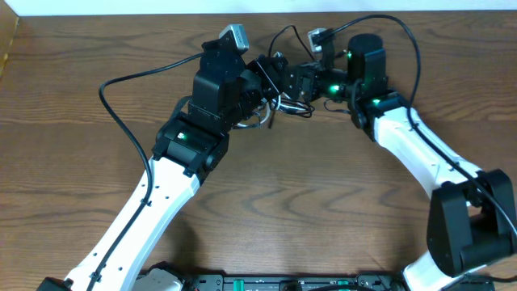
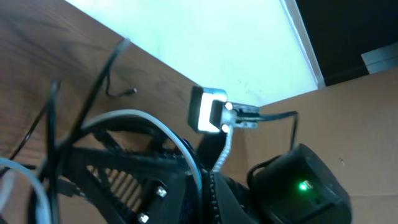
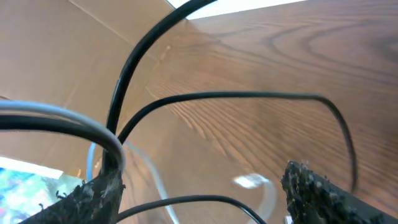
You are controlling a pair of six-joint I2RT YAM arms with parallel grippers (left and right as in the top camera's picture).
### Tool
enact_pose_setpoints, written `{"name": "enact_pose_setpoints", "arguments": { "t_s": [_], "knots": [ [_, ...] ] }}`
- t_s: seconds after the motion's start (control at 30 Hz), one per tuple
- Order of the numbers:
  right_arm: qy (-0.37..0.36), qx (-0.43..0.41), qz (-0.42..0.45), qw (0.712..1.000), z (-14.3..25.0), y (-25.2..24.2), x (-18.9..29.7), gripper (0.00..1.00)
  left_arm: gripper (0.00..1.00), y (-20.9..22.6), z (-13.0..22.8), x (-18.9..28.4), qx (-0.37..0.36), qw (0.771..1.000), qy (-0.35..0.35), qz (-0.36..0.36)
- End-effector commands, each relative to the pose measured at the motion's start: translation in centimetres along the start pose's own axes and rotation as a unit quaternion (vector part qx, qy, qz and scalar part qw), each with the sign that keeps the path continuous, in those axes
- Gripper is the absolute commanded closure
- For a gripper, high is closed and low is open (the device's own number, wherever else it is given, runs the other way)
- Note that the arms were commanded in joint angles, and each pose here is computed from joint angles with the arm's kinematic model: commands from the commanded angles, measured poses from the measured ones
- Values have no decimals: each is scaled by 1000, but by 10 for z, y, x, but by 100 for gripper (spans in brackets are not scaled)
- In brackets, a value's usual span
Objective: Untangle cables
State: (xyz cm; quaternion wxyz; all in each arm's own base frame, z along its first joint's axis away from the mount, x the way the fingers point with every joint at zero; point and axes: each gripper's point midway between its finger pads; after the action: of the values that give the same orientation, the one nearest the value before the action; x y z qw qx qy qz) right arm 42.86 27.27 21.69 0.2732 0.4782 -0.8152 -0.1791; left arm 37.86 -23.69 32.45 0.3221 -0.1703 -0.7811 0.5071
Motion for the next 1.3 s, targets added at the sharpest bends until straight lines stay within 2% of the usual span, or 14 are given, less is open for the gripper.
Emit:
{"name": "enact_pose_setpoints", "arguments": {
  "t_s": [0.0,0.57,1.0,1.27],
  "knots": [
    [-1,-32,-13,999,-1,6,-3,21,92,-9,0,6,4,1000,4,17],
    [-21,-56,-4,998,-7,14,-14,27,92,-12,4,6,16,999,14,24],
    [-2,-46,-69,997,-7,24,1,26,92,-5,-5,6,1,1000,-12,6],
    [-15,-58,-30,998,-9,16,-7,24,92,-8,2,6,29,999,8,15]
  ]
}}
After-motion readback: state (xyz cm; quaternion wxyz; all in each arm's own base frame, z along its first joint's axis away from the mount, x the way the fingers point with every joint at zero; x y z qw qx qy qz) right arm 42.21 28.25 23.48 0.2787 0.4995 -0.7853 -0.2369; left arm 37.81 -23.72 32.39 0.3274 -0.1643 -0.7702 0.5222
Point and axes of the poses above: each gripper's point midway between its finger pads, its own x axis back along the fingers, its own y axis along the line the jaws close on, z = x × y, and after that the axes turned 12 degrees about x, right-handed
